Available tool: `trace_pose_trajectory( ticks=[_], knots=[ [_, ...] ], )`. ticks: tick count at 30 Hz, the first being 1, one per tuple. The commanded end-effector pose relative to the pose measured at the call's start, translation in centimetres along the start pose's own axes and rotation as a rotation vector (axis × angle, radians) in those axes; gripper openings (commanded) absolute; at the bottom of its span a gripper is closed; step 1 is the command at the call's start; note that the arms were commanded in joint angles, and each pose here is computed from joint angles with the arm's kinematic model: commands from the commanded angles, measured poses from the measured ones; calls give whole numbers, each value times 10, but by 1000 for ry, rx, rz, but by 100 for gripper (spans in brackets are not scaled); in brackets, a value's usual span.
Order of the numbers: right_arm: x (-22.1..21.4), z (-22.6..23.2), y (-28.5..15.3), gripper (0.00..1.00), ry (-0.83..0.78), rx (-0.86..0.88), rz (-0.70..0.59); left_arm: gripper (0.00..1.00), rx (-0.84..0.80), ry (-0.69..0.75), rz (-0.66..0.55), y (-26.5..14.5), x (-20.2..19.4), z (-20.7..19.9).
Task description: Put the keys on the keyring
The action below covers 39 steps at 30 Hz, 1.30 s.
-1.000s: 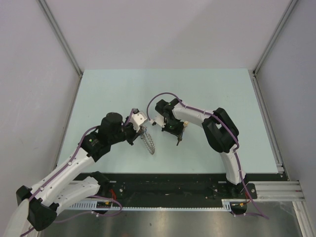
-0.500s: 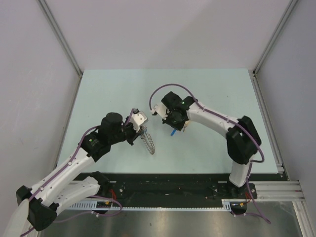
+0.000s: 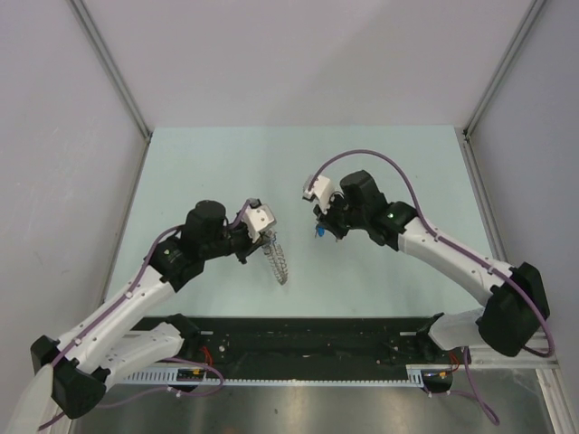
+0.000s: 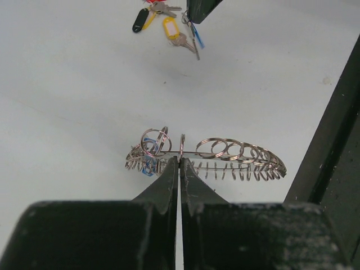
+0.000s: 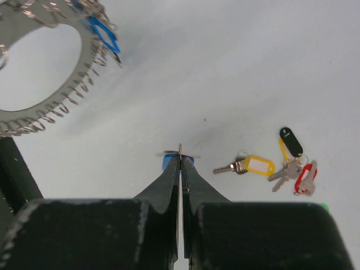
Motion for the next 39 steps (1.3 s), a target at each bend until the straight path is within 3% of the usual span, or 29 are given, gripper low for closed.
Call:
trace_pose_trajectory(
  ticks=[1,14,39],
  knots=[
    [42,1,-24,0,-52,-12,-368,0,-85,141,-133,-2,46,-4],
    [40,27,-26,0,-141,59,-483,0,-213,229,-55,24,46,-3],
    [39,53,-15,0,-319,-14,-367,0,-311,175,-37,34,19,-14]
  ],
)
Point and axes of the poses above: each gripper's point midway between its finger pads, its own y axis out along the fingers, its own z axis along the line the jaws close on, x = y × z, the point moved 7 cm from there along -y, back along the fingers, and after that the axes turned 14 degrees about -y, right-handed, at the moved point
